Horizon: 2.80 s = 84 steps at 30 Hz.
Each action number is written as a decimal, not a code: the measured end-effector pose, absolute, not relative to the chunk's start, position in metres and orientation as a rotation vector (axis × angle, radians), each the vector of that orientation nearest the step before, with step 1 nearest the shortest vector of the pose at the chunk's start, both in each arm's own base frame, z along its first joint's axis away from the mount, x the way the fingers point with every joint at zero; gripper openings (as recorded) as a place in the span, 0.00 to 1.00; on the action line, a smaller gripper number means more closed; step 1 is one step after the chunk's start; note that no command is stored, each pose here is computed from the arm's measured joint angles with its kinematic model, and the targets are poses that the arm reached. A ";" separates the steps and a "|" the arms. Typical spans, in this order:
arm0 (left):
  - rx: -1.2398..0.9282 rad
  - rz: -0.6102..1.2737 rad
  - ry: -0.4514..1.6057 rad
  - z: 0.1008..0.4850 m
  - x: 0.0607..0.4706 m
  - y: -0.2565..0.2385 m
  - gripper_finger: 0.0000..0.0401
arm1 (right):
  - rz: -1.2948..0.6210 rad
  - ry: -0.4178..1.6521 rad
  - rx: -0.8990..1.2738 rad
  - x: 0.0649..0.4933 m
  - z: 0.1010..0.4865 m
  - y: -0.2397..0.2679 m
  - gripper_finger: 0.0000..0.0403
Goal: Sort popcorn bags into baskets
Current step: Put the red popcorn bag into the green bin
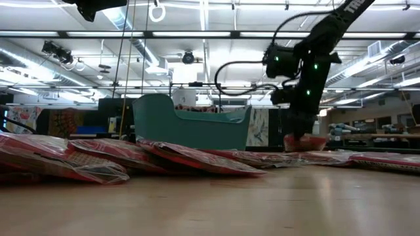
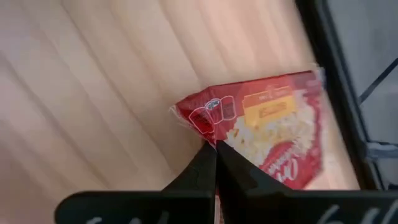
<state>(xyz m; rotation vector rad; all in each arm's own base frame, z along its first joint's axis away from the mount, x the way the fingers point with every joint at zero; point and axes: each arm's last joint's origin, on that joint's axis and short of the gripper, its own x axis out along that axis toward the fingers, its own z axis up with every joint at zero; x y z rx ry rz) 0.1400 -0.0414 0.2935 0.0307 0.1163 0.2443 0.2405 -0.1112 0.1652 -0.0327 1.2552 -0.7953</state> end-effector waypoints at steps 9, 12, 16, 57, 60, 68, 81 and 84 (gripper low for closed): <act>0.016 0.205 0.106 0.295 0.140 -0.043 0.36 | -0.852 1.127 0.008 0.235 0.219 -0.101 0.01; 0.017 0.206 0.106 0.295 0.140 -0.043 0.36 | -0.859 1.060 0.030 0.234 0.239 -0.098 0.01; 0.018 0.206 0.106 0.295 0.140 -0.043 0.36 | -0.850 0.975 0.037 0.235 0.267 -0.093 0.01; 0.014 0.088 0.124 0.293 0.141 -0.046 0.36 | -0.640 0.660 -0.025 0.358 0.395 -0.049 0.00; 0.012 0.087 0.123 0.293 0.141 -0.046 0.36 | -0.620 0.716 0.025 0.367 0.380 -0.057 0.00; -0.009 0.088 0.120 0.293 0.141 -0.046 0.36 | -0.670 0.911 0.150 0.383 0.333 -0.081 0.01; -0.010 0.089 0.121 0.293 0.141 -0.046 0.36 | -0.416 0.934 0.327 0.419 0.286 -0.109 0.13; -0.009 0.089 0.123 0.293 0.141 -0.046 0.36 | -0.347 0.892 0.361 0.424 0.284 -0.115 0.21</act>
